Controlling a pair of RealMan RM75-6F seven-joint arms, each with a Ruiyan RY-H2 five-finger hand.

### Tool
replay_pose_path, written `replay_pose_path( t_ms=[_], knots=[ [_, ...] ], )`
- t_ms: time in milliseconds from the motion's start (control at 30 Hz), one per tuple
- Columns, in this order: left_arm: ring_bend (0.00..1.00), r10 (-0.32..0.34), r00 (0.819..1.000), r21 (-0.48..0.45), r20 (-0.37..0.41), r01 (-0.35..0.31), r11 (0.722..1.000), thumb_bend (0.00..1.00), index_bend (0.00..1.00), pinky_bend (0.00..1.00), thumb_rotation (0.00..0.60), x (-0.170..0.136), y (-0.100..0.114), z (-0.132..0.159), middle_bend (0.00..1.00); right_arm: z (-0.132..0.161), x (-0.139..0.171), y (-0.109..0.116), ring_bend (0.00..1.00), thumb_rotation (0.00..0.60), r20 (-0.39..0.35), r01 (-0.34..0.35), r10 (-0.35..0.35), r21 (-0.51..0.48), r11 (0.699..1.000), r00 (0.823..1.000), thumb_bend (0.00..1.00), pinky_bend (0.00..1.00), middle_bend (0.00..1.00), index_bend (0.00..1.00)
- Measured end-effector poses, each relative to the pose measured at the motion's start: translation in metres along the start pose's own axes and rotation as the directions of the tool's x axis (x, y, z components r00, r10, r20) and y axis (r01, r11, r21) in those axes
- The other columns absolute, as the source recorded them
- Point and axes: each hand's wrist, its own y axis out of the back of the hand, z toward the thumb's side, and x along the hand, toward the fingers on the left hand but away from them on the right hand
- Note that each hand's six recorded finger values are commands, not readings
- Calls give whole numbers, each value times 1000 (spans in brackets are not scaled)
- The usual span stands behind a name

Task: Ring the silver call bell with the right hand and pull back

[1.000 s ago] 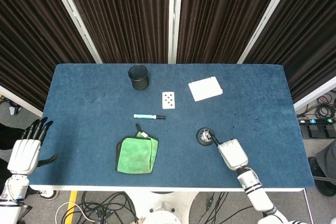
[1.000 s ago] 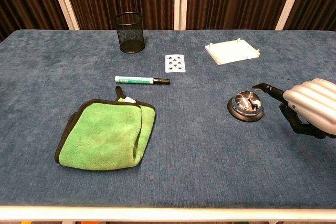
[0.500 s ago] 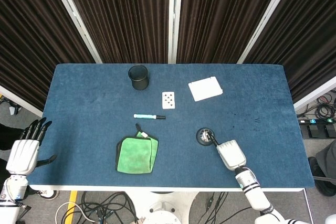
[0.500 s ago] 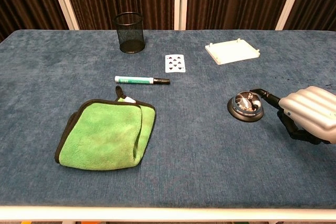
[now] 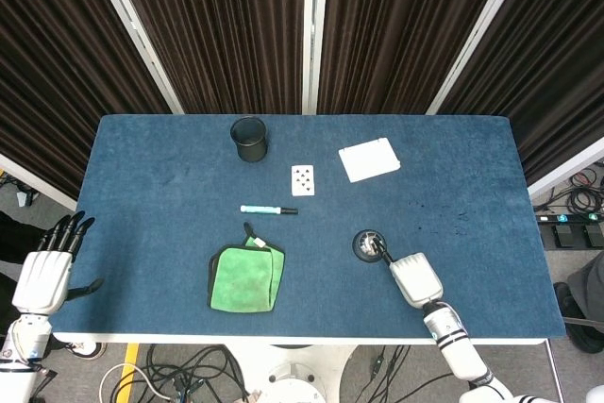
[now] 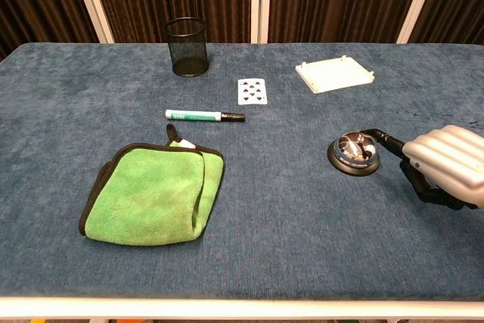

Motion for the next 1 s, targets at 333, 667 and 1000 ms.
replay_pose_path(
  t_ms=[333,667,1000],
  knots=[
    [0,6,1000,-2,12,-6,1000,27,90,162,600,-4,1,1,11,-19,13,43,826,600,46,151,-149,-39,988,988,1000,709,906,0],
    [0,-1,999,-2,32,1,1000,27,90,162,600,2,-2,17,11,-99,69,111,236,600,203,432,-408,-95,897,890,413,251,355,0],
    [0,0,998,-3,57,1,1000,27,90,163,600,5,-5,34,11,-169,113,106,0,600,402,345,-274,-114,932,873,0,0,0,0]
  ],
)
